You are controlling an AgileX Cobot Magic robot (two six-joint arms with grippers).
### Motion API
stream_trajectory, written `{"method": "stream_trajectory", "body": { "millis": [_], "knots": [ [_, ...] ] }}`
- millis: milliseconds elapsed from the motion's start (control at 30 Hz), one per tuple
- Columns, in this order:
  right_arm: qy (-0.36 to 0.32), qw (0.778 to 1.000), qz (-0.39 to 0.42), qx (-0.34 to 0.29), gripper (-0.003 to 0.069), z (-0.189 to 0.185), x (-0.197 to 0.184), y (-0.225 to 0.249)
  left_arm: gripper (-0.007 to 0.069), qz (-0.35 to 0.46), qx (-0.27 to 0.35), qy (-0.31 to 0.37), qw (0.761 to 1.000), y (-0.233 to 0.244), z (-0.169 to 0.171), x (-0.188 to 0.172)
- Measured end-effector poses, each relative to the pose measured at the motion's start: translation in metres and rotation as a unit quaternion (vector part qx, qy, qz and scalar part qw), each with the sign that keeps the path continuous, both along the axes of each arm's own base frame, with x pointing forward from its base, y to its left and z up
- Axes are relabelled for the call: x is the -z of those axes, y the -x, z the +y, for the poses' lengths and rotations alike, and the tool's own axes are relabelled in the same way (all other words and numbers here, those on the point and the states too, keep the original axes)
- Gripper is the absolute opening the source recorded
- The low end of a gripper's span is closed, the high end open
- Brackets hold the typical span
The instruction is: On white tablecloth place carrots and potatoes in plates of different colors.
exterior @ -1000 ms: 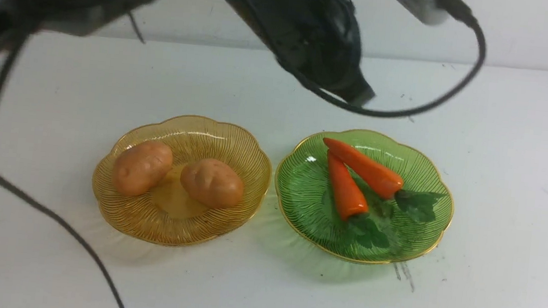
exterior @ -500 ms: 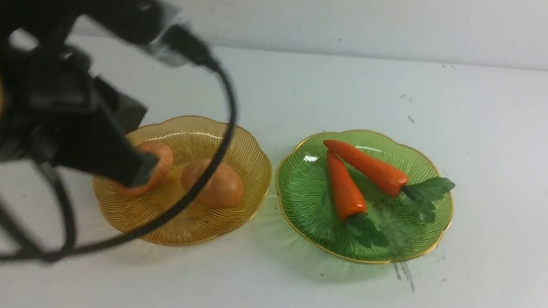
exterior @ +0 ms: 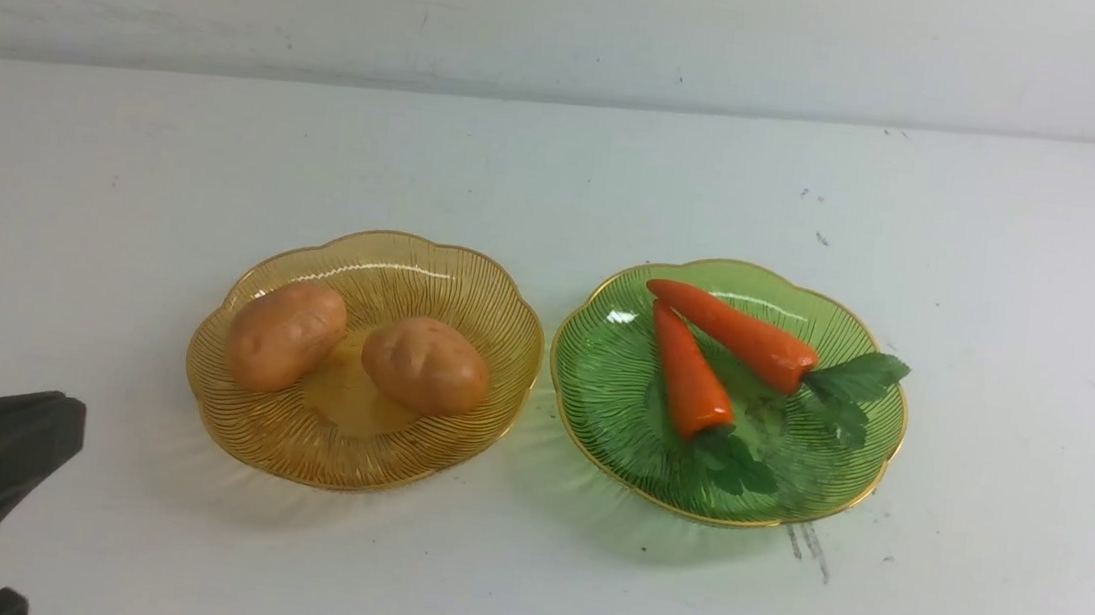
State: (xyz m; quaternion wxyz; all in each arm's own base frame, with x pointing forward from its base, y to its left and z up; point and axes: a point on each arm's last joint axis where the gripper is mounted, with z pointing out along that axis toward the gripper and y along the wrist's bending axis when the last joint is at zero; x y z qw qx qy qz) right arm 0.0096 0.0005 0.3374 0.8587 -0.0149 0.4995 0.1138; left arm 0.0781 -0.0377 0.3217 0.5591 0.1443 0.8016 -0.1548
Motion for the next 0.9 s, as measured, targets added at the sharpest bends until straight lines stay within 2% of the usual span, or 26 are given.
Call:
{"method": "stream_trajectory", "body": {
  "millis": [767,900],
  "knots": [
    [0.000,1.000,0.001,0.000,-0.0015,0.0000,0.0003,-0.0002,-0.0004,-0.012,-0.002,-0.003,1.000,0.0023,0.0027,-0.0013],
    [0.001,1.000,0.003,0.000,-0.0015,0.0002,0.0007,-0.0004,-0.0004,-0.038,-0.003,0.002,0.999,0.0080,0.0068,0.0079]
  ]
}}
